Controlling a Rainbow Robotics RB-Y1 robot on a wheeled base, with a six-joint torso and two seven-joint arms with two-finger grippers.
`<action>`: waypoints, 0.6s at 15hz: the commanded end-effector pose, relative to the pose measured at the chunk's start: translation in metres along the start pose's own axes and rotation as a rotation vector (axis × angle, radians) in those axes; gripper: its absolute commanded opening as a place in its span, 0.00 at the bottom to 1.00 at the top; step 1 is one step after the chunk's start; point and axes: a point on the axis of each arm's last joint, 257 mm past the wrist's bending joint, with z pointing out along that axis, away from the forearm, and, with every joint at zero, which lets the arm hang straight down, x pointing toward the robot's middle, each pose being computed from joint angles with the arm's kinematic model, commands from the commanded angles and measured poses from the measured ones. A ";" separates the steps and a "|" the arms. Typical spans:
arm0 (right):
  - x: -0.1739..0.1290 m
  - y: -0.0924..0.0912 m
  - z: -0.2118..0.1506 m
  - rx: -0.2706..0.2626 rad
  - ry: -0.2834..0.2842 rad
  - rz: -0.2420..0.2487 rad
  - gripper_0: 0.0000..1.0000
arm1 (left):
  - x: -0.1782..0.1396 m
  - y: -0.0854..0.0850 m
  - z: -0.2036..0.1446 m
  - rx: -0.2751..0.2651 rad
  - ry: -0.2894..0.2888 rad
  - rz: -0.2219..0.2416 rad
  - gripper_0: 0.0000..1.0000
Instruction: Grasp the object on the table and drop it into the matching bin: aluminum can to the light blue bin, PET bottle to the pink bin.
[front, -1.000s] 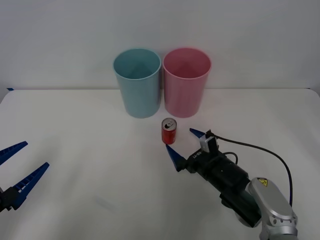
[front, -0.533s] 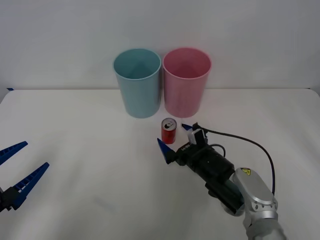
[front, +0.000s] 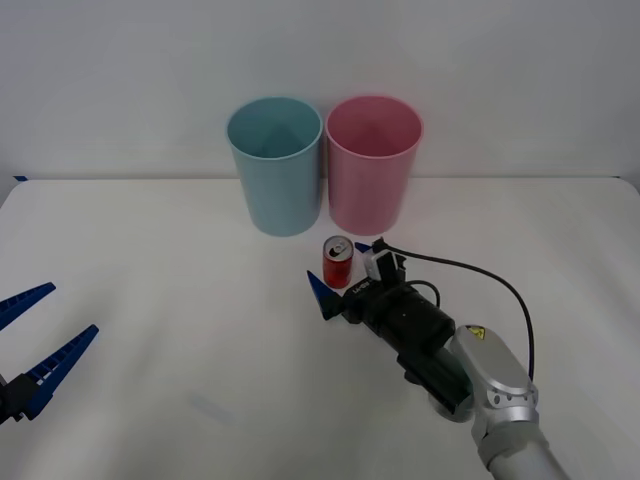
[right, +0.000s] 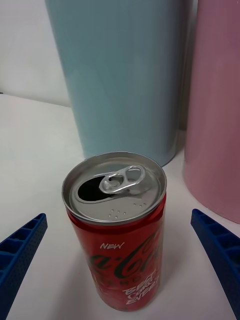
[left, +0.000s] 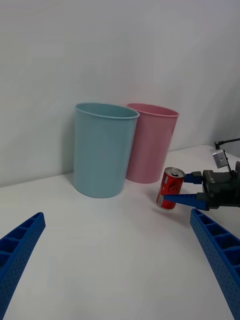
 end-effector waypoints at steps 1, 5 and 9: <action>0.000 0.000 0.001 0.003 0.002 -0.001 1.00 | 0.000 0.000 0.000 0.000 0.000 0.000 1.00; -0.002 0.001 0.003 0.005 0.001 -0.006 0.00 | 0.000 0.000 0.000 0.000 0.000 0.000 1.00; -0.004 0.003 0.004 0.000 -0.005 -0.009 0.00 | 0.000 0.000 0.000 0.000 0.000 0.000 1.00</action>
